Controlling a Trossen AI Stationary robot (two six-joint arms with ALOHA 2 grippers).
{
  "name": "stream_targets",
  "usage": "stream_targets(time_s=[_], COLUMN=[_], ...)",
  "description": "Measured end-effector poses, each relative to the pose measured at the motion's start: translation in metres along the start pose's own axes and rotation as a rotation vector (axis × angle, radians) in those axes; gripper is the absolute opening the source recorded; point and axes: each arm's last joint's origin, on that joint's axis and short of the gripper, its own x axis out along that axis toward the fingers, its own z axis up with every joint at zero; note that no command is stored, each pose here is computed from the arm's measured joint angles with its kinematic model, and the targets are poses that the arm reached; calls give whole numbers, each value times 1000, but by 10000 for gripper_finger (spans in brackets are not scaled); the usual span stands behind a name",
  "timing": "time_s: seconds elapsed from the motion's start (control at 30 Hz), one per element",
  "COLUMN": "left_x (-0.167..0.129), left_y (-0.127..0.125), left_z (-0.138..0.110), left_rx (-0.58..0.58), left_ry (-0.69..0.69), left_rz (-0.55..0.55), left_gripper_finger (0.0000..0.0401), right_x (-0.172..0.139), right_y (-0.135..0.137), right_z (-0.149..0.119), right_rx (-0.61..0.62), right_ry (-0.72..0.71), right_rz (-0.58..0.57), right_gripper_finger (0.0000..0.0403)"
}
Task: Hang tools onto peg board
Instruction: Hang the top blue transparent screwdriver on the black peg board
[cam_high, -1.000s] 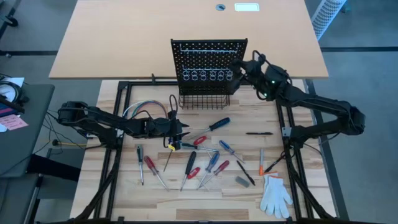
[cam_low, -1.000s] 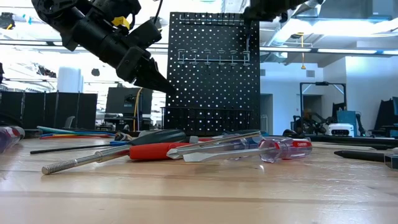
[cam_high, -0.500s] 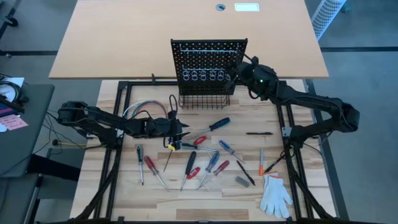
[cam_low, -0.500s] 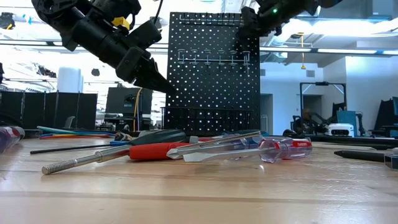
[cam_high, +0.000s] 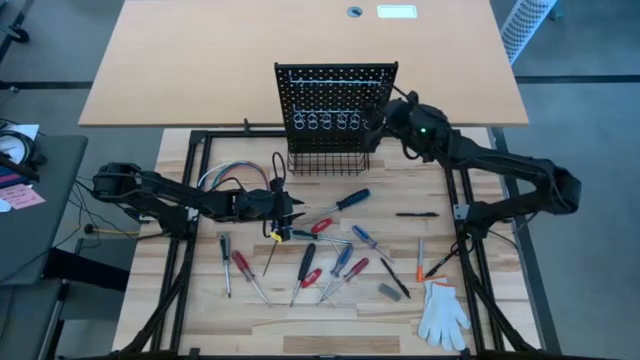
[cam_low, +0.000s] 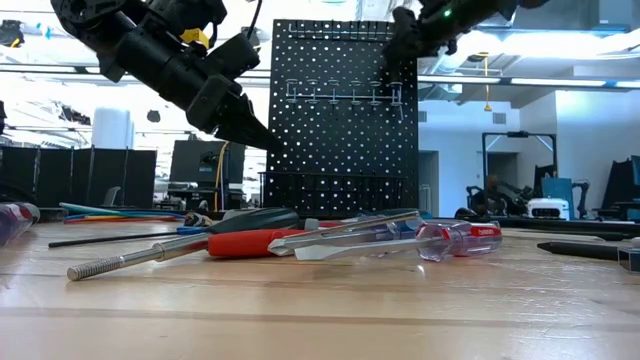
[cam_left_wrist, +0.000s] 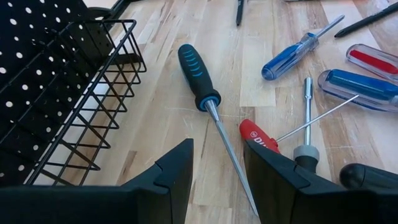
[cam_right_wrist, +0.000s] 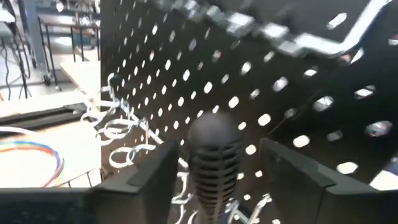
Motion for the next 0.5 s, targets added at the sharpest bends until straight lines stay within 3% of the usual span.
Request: stream_targets(time_s=[0.27,0.5], left_x=[0,0], left_y=[0,-1], left_z=[0,-2], left_rx=[-3,-1], left_ry=[3,17], left_rz=[0,-5], left_gripper_finger=[135,135], right_x=[-32,-68], right_y=[1,35], right_z=[18,12], right_rx=[5,-124], right_ry=[-66,39], right_rz=[51,262], right_gripper_finger=[239,228])
